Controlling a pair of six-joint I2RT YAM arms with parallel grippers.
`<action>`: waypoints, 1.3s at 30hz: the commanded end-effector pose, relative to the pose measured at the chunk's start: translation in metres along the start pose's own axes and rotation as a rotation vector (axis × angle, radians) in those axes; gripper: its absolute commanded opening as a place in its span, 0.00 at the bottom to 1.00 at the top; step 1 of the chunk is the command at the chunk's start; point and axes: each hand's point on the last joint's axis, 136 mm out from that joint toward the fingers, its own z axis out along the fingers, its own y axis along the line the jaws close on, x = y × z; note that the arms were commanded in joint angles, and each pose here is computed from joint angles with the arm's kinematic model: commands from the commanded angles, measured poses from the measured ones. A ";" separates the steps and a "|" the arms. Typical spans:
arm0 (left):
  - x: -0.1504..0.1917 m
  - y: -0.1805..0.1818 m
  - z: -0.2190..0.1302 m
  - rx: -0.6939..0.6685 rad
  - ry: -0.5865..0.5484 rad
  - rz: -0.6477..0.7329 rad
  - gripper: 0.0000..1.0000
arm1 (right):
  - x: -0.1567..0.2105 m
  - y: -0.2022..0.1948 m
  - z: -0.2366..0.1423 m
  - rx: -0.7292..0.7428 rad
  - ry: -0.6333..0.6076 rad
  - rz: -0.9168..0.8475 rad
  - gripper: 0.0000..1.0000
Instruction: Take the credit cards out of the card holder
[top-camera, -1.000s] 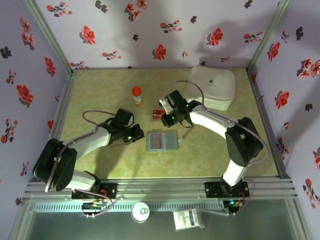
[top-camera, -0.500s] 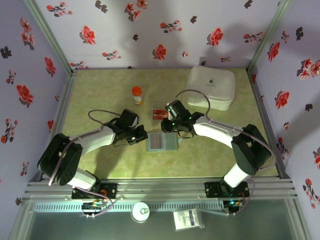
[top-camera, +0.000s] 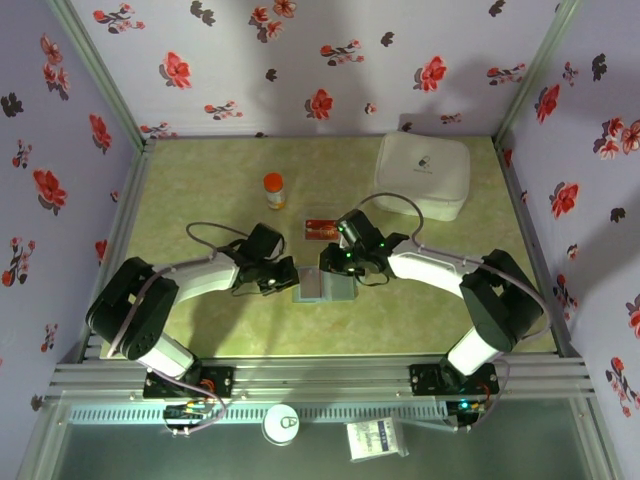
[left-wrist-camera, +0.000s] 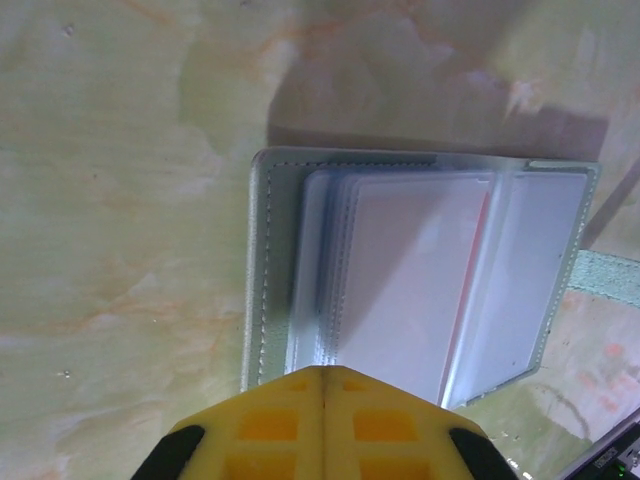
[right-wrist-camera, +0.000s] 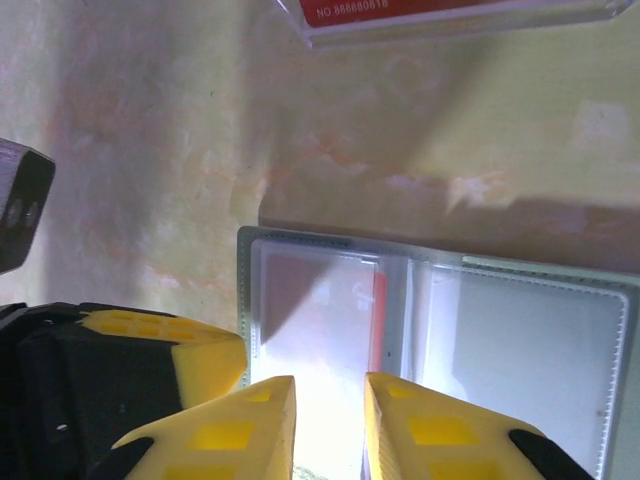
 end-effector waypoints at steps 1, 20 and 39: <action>0.006 0.012 0.005 -0.042 0.010 -0.018 0.00 | 0.005 0.010 0.007 -0.057 0.025 0.026 0.27; 0.008 0.023 0.006 -0.082 0.008 -0.028 0.00 | 0.024 0.015 0.035 -0.065 0.117 0.047 0.31; 0.010 0.027 0.008 -0.096 0.018 -0.029 0.00 | 0.036 0.001 0.044 -0.003 0.149 0.052 0.29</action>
